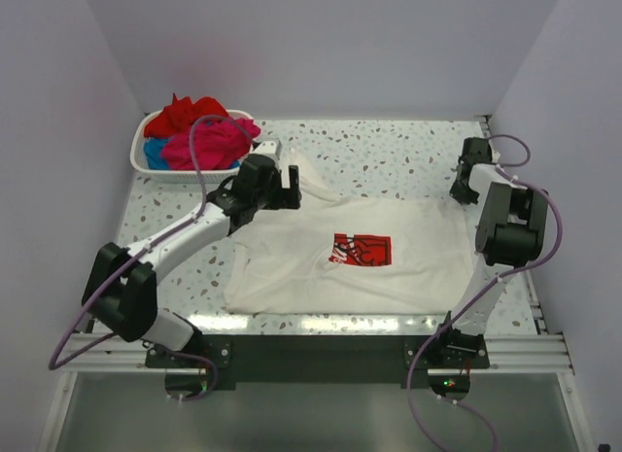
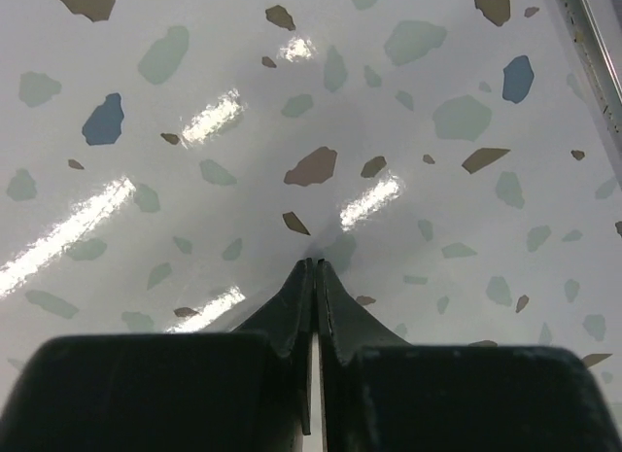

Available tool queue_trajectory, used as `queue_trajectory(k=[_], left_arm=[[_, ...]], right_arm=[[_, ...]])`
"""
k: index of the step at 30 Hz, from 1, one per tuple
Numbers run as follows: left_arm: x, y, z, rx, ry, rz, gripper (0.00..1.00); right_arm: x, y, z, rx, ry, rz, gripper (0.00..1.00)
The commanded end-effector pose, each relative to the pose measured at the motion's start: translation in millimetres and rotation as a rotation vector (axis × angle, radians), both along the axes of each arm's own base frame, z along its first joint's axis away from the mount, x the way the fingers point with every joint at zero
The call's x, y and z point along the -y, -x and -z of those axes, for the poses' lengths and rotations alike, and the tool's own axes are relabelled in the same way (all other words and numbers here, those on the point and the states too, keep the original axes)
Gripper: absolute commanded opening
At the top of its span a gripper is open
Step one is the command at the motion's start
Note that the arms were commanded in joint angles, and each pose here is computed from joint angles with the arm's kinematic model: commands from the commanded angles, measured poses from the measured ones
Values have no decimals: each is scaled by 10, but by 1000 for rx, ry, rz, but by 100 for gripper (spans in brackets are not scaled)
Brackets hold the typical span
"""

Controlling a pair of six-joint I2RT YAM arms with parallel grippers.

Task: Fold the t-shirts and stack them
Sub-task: Fold the tshirt

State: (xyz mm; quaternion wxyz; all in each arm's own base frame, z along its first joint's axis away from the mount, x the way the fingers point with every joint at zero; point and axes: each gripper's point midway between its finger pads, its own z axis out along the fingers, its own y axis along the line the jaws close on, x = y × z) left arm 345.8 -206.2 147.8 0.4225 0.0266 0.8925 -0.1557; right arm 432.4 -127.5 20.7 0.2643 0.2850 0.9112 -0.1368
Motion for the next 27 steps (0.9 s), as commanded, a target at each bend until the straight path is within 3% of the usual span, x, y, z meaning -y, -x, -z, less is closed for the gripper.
queue_trajectory(k=[1, 3, 4, 13, 20, 27], left_arm=[[62, -498, -42, 57, -51, -51, 100], [169, -744, -124, 80, -51, -57, 99], [220, -842, 96, 43, -78, -53, 98], [552, -1649, 434, 34, -123, -79, 82], [459, -1792, 731, 2, -213, -117, 73], [447, -1745, 882, -14, -216, -105, 62]], right_arm=[[5, 155, -56, -12, -2, 13, 0], [-9, 174, -84, -3, -10, 12, 0], [-19, 178, -88, 0, -14, 11, 0], [-139, 169, -59, 26, -84, -14, 0], [-170, 149, -55, 32, -103, -28, 0], [-192, 152, -12, 23, -115, -34, 0]])
